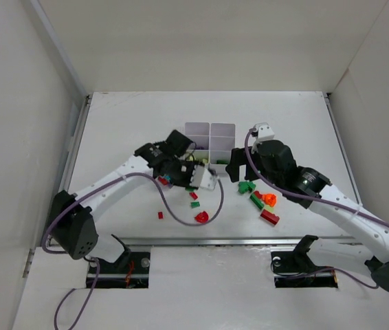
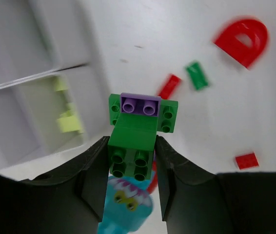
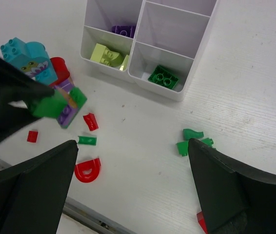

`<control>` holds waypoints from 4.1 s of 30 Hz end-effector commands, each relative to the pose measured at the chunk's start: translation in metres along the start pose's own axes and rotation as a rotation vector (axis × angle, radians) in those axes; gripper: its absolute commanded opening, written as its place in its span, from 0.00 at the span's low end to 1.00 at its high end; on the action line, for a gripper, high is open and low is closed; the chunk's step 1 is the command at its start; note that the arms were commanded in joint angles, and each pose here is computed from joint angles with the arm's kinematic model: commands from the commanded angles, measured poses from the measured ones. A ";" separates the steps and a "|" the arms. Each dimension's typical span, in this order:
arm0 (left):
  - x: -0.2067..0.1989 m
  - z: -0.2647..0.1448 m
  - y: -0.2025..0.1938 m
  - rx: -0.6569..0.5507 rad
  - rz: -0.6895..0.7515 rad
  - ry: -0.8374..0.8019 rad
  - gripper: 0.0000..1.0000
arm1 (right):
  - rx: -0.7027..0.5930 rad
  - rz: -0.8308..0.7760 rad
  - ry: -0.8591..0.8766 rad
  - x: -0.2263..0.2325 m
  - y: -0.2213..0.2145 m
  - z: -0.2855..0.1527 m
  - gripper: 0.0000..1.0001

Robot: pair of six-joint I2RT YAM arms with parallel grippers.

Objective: Sort the legos into containers by color

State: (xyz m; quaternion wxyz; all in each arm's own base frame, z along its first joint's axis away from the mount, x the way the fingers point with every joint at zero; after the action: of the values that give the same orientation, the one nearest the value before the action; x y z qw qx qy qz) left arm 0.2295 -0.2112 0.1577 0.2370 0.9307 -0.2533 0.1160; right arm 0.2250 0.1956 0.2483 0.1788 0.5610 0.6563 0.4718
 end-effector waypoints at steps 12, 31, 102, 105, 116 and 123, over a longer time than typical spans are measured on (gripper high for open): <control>0.078 -0.115 0.069 -0.505 -0.601 0.487 0.00 | -0.148 -0.103 0.440 0.076 0.068 -0.037 0.94; 0.071 -0.139 0.082 -0.584 -0.575 0.532 0.00 | -0.068 -0.145 0.482 0.096 0.065 0.005 0.49; 0.065 -0.122 0.083 -0.721 -0.430 0.275 0.00 | 0.099 0.466 -0.078 -0.141 0.019 0.117 0.00; 0.065 -0.119 0.080 -0.706 -0.433 0.281 0.00 | 0.140 0.499 -0.068 -0.152 0.009 0.125 0.00; 0.070 -0.103 0.070 -0.668 -0.430 0.271 0.00 | 0.297 0.559 -0.035 -0.170 -0.034 0.149 0.72; 0.075 -0.094 0.073 -0.672 -0.366 0.215 0.00 | 0.285 0.524 -0.111 -0.171 -0.030 0.124 1.00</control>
State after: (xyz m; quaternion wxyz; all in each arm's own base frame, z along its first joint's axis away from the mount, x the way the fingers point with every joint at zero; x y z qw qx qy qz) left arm 0.2477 -0.2448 0.2709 0.5545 0.8287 -0.0326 0.0691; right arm 0.3538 0.0995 0.0841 -0.0301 0.7710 0.5306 0.3509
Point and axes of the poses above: each gripper's point midway between its finger pads, its own z axis out along the fingers, its own x axis along the line the jaws close on, y = z × x, the point moved 4 cm from there along -z, back along the fingers, and after that the axes turned 5 degrees about z, right-handed, at the moved point
